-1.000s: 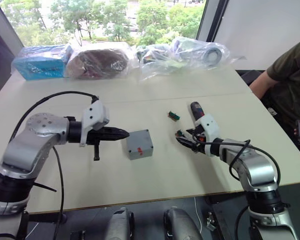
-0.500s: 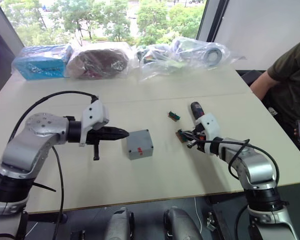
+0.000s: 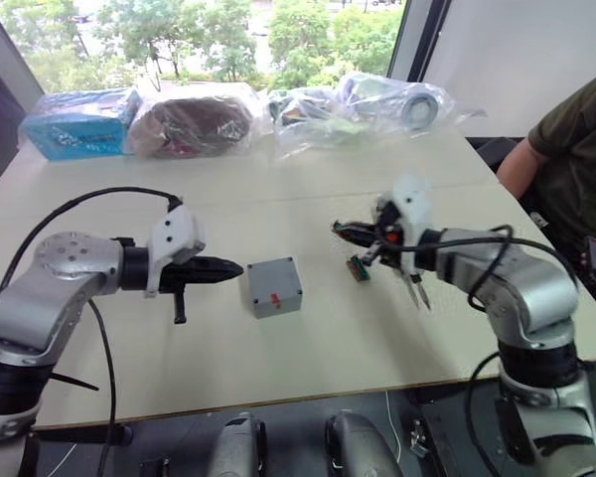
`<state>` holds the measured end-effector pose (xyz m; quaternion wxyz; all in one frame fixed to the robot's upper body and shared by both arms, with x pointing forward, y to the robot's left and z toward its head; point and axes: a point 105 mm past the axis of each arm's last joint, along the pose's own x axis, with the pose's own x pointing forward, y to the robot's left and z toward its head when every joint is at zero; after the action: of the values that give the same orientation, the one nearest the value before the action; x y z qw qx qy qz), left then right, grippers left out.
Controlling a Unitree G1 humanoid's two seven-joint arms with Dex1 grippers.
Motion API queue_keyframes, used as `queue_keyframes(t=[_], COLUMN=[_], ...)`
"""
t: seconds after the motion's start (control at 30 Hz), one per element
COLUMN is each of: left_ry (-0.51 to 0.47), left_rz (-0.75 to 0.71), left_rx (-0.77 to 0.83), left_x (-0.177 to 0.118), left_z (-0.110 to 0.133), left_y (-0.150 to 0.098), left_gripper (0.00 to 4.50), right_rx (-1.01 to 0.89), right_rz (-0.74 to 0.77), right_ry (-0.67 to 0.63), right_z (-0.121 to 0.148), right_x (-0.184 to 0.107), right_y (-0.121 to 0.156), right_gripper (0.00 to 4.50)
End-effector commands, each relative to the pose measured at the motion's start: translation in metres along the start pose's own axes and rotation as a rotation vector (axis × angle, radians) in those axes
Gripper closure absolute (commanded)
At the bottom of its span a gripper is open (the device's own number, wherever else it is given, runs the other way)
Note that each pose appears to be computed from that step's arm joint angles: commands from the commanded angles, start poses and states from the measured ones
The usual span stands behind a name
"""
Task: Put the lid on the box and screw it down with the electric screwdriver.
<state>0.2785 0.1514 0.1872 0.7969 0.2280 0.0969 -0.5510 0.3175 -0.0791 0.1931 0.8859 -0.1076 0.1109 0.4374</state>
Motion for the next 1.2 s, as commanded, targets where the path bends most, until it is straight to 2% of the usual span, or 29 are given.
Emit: queue_keyframes(t=[0.03, 0.13, 0.53, 1.2], left_ry=[-0.013, -0.012, -0.009, -0.011], left_rz=[0.040, 0.054, 0.075, 0.072], left_rx=[0.025, 0.015, 0.002, 0.006], left_x=[-0.009, -0.012, -0.014, -0.012], left_z=[0.007, 0.006, 0.003, 0.005], left_y=[0.005, 0.004, 0.000, -0.002], left_gripper=[4.50, 4.50, 4.50, 4.50], right_rx=[-0.045, -0.055, -0.060, -0.078], right_rz=[0.074, 0.116, 0.147, 0.139], right_ry=[-0.006, 0.027, 0.020, 0.060], right_z=[0.008, 0.003, 0.004, -0.009], right_x=[0.012, 0.028, 0.049, 0.054], right_y=[0.016, 0.022, 0.023, 0.019], right_gripper=[4.44, 4.44, 4.44, 4.44])
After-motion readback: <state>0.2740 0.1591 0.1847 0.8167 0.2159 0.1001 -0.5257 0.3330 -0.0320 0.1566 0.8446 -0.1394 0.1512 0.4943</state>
